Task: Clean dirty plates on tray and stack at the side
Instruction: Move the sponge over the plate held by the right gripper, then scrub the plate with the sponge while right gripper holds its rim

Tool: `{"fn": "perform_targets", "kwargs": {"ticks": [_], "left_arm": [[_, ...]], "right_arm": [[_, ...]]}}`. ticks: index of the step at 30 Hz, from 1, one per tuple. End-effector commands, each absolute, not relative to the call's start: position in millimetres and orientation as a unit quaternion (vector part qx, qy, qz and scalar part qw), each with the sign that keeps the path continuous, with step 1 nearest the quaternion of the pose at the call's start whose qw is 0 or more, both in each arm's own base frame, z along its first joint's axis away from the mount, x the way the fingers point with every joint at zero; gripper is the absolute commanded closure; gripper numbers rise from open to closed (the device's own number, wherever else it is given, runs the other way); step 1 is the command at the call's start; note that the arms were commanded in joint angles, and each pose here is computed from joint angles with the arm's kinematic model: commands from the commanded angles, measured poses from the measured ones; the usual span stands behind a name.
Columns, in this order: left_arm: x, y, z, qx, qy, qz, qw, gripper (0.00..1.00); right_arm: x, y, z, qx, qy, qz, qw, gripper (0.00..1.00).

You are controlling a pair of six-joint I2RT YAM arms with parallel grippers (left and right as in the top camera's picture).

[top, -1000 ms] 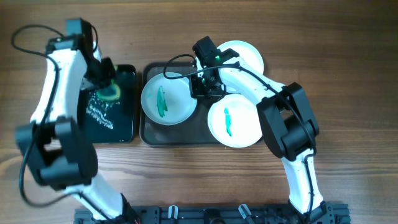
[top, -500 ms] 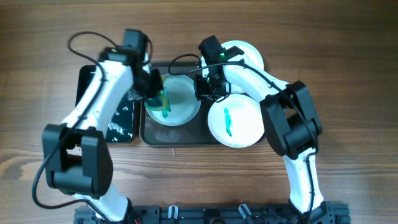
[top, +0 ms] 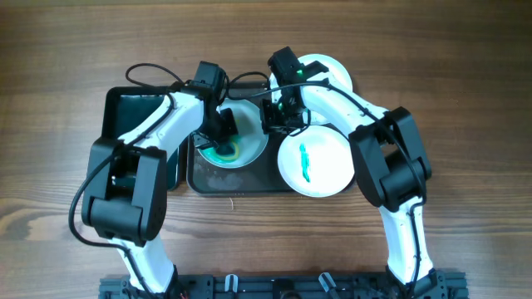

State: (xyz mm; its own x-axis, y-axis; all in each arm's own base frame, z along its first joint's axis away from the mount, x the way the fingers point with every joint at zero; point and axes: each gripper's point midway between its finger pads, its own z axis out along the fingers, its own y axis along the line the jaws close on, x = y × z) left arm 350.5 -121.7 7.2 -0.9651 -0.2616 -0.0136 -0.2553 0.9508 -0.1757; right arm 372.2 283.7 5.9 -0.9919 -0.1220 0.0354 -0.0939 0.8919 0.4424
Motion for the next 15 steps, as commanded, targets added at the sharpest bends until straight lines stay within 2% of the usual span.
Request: {"fn": "perform_targets", "kwargs": {"ticks": [1, 3, 5, 10, 15], "left_arm": [[334.4, -164.0, -6.3, -0.068, 0.976, -0.201, -0.040, 0.96], [332.7, -202.4, 16.8, 0.014, 0.944, -0.327, -0.038, 0.96], [339.5, -207.0, 20.6, 0.011, 0.940, -0.340, -0.028, 0.96], [370.3, -149.7, -4.3, -0.113, 0.979, -0.166, 0.026, 0.96], [382.6, -75.8, 6.3, -0.212, 0.973, 0.038, 0.087, 0.96]], "right_arm": [[368.3, 285.8, 10.3, 0.070, -0.962, -0.260, 0.045, 0.95], [368.2, 285.8, 9.9, 0.070, -0.962, -0.260, 0.045, 0.96], [368.2, 285.7, 9.9, 0.070, -0.962, -0.260, 0.045, 0.96], [367.9, 285.5, 8.9, 0.070, -0.962, -0.259, 0.046, 0.96], [365.8, 285.3, 2.1, 0.068, -0.962, -0.258, 0.055, 0.96]]}}
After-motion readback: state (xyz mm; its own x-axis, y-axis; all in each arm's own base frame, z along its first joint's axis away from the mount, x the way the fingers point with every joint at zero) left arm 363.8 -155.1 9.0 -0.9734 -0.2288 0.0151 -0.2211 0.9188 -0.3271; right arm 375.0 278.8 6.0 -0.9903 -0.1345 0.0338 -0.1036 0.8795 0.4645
